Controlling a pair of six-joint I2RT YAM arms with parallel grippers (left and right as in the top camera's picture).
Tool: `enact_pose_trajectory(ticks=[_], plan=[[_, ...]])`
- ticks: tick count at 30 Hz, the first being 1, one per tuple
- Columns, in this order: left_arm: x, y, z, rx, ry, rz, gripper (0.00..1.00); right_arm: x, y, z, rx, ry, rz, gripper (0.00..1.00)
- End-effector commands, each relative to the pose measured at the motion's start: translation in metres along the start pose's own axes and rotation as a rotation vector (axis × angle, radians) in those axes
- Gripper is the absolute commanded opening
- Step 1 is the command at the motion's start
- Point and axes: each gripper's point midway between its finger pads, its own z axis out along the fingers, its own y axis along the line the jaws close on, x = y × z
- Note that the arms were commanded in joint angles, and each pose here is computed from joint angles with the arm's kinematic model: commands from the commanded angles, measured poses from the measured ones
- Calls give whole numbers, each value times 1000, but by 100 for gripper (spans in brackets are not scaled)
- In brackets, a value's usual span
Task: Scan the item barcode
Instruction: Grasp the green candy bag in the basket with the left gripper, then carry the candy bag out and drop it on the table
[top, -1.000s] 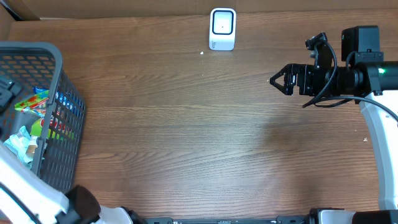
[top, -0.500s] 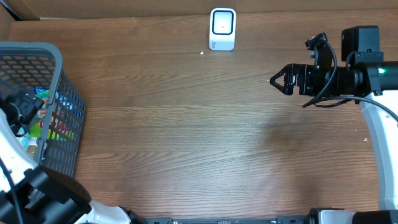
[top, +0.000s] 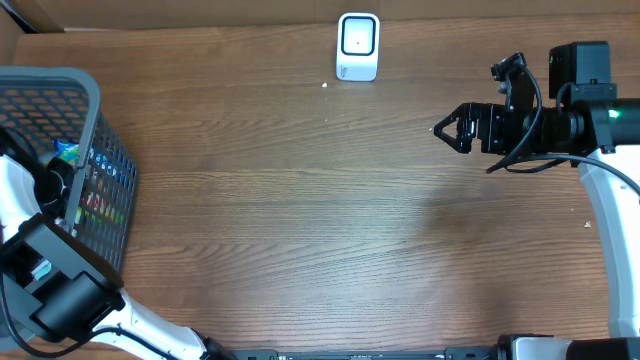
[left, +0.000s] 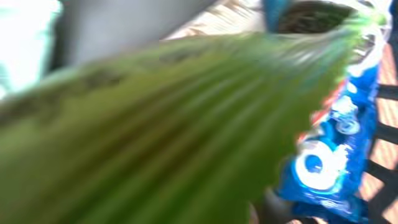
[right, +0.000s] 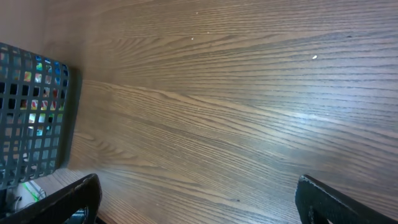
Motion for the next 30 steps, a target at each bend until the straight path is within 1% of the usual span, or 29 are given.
enact_pose_trajectory(ticks=[1,6,9,12,14,16,18,19,21,23,27,30], plan=[[14,-1,22,26,86,0,4,-5,6,-4,-6,-19,-15,100],[9,-10,-2,50,97,2,4,-5,6,-4,-5,-19,-15,100],[1,-15,-35,51,94,4,4,-5,6,-4,-5,-20,-15,100],[-8,-21,-81,60,66,6,4,-5,6,-4,-5,-20,-16,100],[-10,-26,-125,74,22,12,4,-5,6,-4,-5,-20,-16,100],[-8,-30,-172,94,-47,21,4,-5,6,-4,-5,-20,-16,100],[-4,-32,-209,117,-120,32,4,-5,6,-4,-5,-20,-16,100],[1,-34,-235,136,-176,43,4,-5,6,-4,-5,-21,-16,100],[11,-42,-263,173,-237,71,4,-6,6,-4,-5,-22,-17,100],[29,-56,-288,226,-287,140,4,-6,6,-5,-6,-23,-18,100],[74,-100,-322,337,-332,350,4,-8,6,-5,-6,-29,-22,100],[116,-143,-333,426,-311,534,4,-8,6,-5,-6,-28,-21,100]])
